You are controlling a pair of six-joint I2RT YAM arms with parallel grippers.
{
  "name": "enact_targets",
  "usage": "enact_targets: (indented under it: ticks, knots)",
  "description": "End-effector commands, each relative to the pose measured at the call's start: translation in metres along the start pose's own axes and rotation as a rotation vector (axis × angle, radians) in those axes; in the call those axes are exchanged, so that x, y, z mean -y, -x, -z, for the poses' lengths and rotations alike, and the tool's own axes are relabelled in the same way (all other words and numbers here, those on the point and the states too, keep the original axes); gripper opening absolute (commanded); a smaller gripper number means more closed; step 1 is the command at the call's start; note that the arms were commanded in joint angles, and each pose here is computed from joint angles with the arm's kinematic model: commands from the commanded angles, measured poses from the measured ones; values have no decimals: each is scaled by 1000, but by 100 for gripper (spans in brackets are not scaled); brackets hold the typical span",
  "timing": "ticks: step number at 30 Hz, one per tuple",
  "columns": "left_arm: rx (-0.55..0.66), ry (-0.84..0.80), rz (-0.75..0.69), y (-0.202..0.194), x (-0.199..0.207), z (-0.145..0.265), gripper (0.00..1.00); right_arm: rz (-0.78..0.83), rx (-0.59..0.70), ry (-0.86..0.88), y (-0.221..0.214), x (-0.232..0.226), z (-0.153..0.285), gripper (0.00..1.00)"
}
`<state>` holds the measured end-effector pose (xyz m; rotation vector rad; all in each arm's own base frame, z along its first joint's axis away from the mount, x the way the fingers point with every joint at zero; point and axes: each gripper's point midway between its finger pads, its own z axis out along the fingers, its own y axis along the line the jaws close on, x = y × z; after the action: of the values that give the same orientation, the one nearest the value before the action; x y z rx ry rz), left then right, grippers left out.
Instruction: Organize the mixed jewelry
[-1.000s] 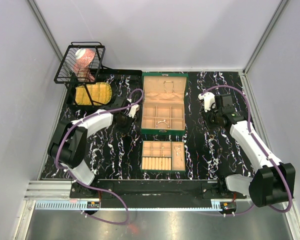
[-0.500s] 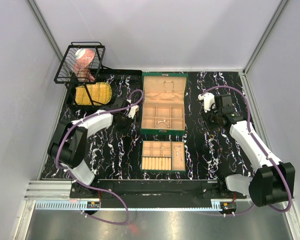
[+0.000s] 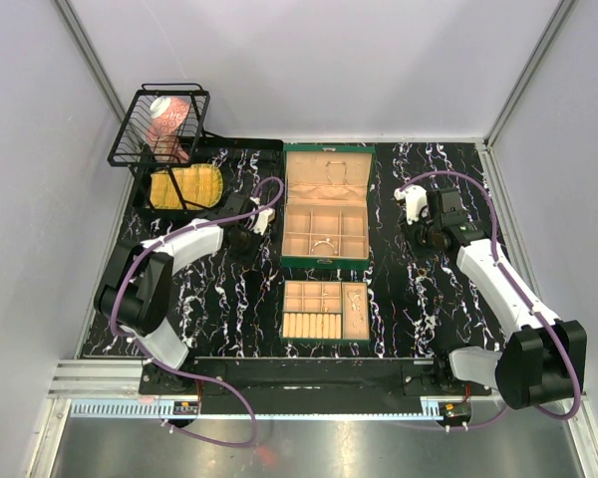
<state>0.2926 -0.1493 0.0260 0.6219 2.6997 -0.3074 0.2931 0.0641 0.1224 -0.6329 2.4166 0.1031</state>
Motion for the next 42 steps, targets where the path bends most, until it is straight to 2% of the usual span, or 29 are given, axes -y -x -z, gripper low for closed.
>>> enact_targets:
  ticks: [1,22,42]
  knots:
    - [46,17,1,9,-4,4,36,8,23,-13,6,4,-1,33]
    - [95,22,7,17,-7,16,35,8,-1,-2,2,4,-6,33]
    - [41,24,30,5,-14,1,33,10,1,8,3,2,-7,33]
